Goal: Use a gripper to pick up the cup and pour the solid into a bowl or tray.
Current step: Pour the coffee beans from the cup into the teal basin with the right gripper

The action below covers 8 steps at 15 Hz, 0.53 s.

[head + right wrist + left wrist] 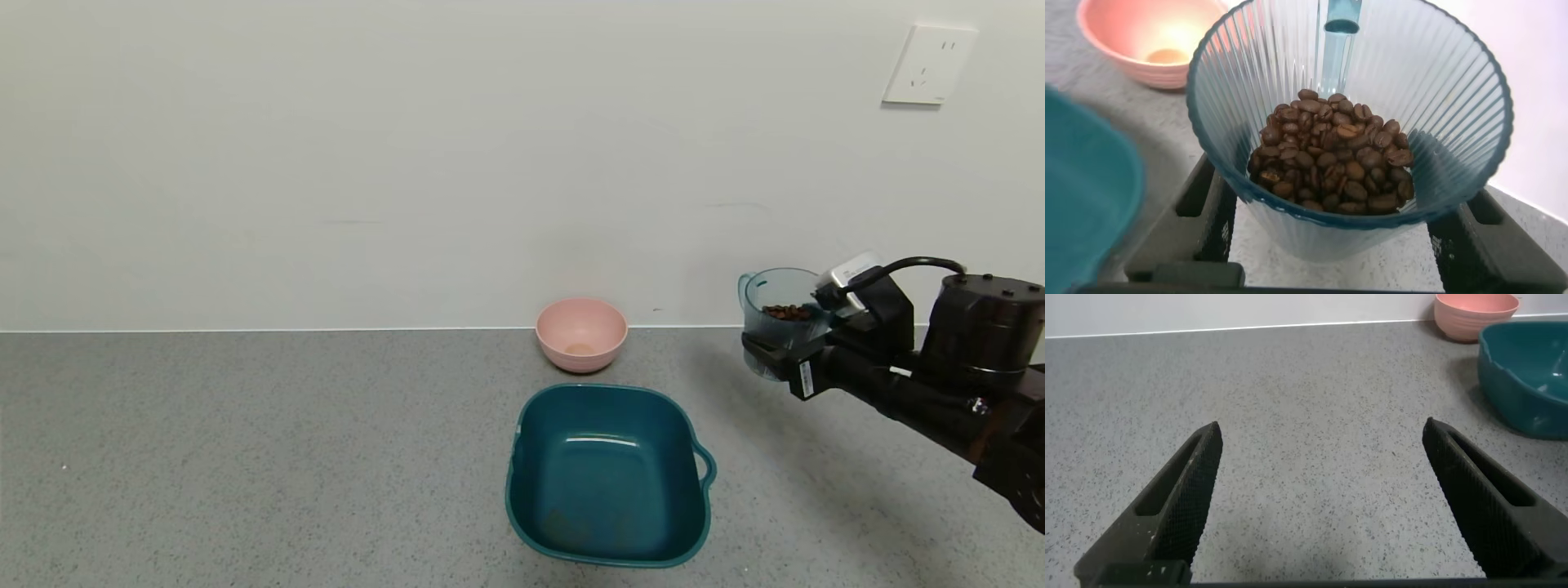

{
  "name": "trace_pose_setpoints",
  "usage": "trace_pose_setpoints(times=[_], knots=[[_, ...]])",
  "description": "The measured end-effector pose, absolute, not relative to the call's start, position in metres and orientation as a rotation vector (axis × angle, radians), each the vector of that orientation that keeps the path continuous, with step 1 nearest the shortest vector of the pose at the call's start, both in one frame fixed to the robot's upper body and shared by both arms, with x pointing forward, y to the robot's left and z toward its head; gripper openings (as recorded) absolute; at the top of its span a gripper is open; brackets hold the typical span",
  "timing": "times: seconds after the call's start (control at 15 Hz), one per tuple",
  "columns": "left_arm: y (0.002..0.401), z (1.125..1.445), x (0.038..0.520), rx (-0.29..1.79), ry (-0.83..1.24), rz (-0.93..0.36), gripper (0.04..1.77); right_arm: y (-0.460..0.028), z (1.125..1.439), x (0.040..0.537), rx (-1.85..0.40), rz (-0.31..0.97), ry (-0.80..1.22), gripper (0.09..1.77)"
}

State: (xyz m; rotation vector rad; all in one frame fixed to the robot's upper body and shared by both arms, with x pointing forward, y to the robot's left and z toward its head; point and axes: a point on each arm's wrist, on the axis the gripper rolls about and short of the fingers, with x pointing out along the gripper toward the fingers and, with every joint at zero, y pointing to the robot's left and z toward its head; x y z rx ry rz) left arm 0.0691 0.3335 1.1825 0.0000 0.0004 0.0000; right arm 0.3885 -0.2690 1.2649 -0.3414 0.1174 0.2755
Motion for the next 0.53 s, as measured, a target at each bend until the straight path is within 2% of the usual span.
trace_pose_setpoints(times=[0.53], knots=[[0.334, 1.182, 0.069, 0.0, 0.0, 0.0, 1.76, -0.228, 1.268, 0.368, -0.503, 0.362, 0.176, 1.35]])
